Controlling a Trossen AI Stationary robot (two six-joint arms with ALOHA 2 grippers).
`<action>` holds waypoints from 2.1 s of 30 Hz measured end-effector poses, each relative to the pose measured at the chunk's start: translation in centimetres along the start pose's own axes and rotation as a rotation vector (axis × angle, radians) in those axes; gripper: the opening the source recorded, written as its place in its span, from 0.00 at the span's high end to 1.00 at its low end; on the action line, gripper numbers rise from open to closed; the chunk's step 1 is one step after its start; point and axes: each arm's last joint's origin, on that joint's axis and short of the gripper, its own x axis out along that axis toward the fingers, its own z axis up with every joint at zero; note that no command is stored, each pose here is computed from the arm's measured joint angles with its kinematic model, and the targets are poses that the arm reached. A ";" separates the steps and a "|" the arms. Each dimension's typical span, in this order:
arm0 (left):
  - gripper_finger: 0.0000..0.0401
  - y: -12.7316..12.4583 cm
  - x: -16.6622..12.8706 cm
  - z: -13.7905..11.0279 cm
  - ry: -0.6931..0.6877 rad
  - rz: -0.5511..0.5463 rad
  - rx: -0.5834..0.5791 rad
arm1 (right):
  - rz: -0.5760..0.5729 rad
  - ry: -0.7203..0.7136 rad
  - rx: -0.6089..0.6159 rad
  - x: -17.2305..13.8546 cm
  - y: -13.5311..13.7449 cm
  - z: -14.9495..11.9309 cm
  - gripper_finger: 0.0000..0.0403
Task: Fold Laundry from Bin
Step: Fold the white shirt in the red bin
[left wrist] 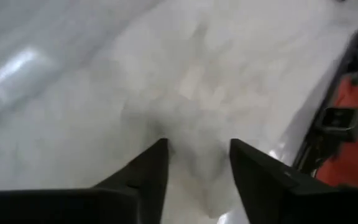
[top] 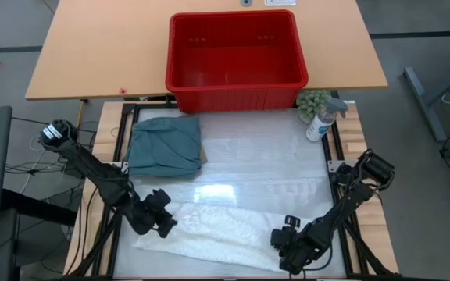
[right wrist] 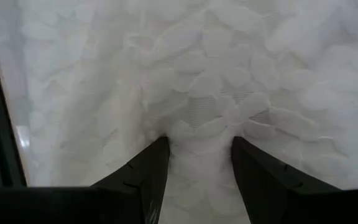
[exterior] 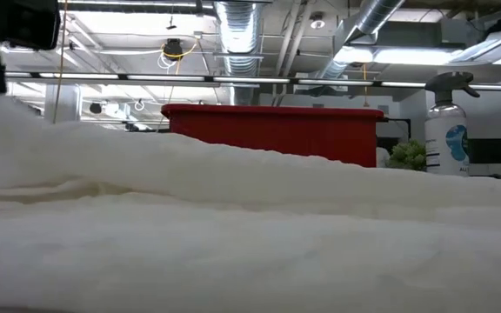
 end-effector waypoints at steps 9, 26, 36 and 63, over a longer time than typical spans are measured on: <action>0.50 0.8 -0.2 -0.7 0.083 0.079 -0.042 | -0.001 -0.013 0.003 0.0 0.2 -0.2 0.50; 0.50 -1.9 -2.4 0.6 0.148 0.107 0.015 | -0.002 -0.004 0.010 0.1 0.1 -0.3 0.50; 0.50 -2.4 -2.9 -2.9 0.065 0.109 0.132 | 0.002 -0.005 0.060 0.2 0.2 -0.4 0.50; 0.52 -1.5 0.8 -5.8 -0.012 0.224 0.226 | 0.005 0.002 0.086 0.2 0.1 -0.2 0.50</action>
